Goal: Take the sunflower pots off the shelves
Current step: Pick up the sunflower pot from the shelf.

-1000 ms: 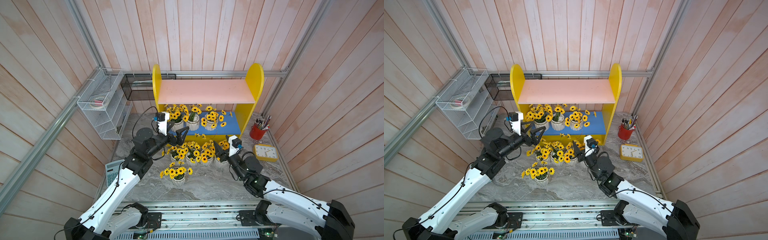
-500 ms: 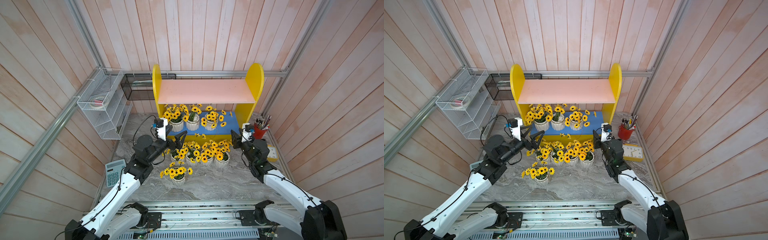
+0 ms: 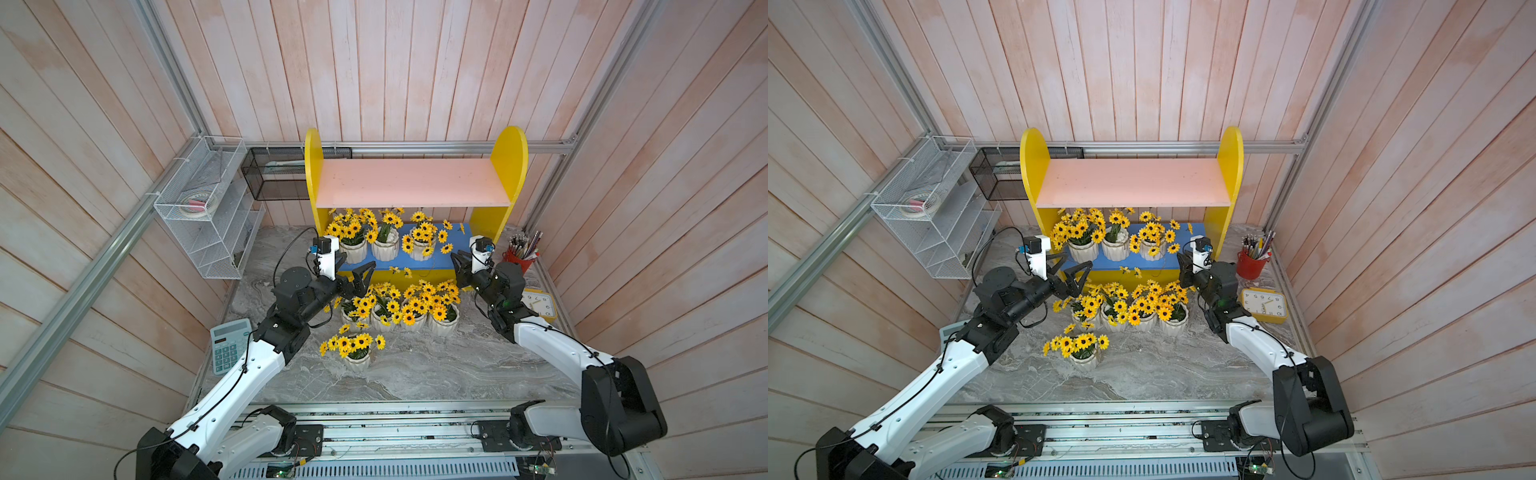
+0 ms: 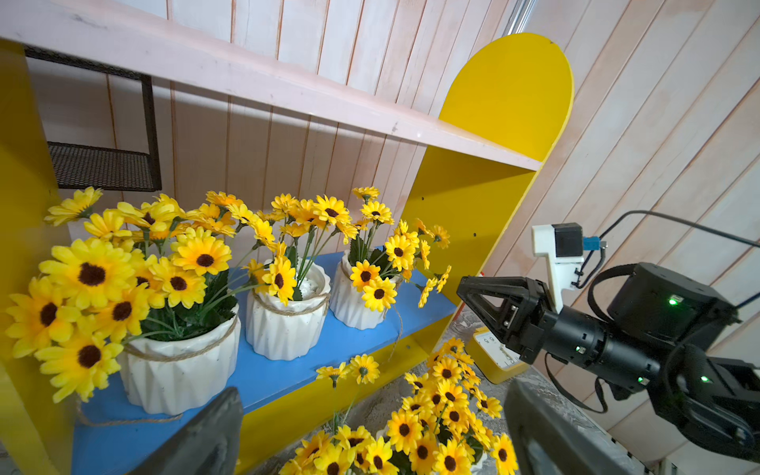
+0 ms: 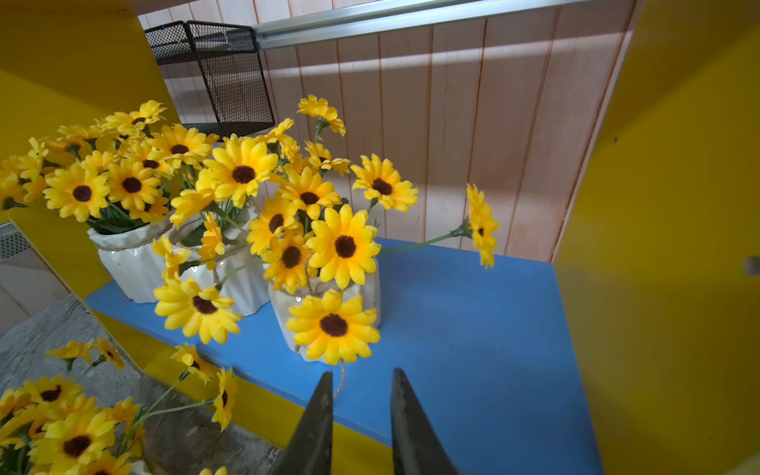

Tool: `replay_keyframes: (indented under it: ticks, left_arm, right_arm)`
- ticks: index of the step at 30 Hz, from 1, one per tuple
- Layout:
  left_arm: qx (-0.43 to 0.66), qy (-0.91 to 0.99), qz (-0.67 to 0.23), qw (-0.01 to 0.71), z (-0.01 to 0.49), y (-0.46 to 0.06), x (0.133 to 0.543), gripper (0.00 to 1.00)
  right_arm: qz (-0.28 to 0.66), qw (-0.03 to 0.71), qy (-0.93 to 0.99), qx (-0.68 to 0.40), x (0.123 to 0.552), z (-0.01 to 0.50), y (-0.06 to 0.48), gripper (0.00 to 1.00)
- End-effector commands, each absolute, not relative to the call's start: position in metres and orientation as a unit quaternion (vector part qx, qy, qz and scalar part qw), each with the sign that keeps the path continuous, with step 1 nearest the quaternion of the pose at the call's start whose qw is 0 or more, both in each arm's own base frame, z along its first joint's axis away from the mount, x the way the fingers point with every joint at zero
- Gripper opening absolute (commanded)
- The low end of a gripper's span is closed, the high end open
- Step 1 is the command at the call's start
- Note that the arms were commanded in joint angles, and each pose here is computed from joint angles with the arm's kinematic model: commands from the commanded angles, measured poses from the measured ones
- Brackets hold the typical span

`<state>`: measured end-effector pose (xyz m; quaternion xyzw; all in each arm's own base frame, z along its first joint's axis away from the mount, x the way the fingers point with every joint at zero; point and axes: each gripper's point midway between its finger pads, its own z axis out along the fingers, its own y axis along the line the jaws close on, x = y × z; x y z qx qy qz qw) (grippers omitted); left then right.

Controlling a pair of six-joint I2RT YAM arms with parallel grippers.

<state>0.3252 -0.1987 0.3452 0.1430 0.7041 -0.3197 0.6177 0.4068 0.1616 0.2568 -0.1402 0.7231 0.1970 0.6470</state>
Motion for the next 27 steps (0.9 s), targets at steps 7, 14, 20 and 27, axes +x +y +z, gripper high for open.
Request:
replay_keyframes:
  ticks: [7,14,20,27]
  left_arm:
    - [0.143,0.704,-0.306,0.624,0.342,-0.196,0.329,1.00]
    - [0.143,0.703,-0.305,0.627,0.343,-0.195,0.329,1.00]
    - [0.143,0.705,-0.302,0.625,0.342,-0.195,0.330,1.00]
    - [0.142,0.704,-0.296,0.630,0.343,-0.192,0.329,1.00]
  right_arm:
    - [0.202,0.639,0.721,-0.176,0.425,0.253,0.178,0.42]
    - [0.216,0.630,0.724,-0.180,0.434,0.228,0.190,0.49]
    - [0.221,0.655,0.697,-0.192,0.441,0.231,0.210,0.67]
    - [0.187,0.677,0.685,-0.194,0.457,0.230,0.222,0.83]
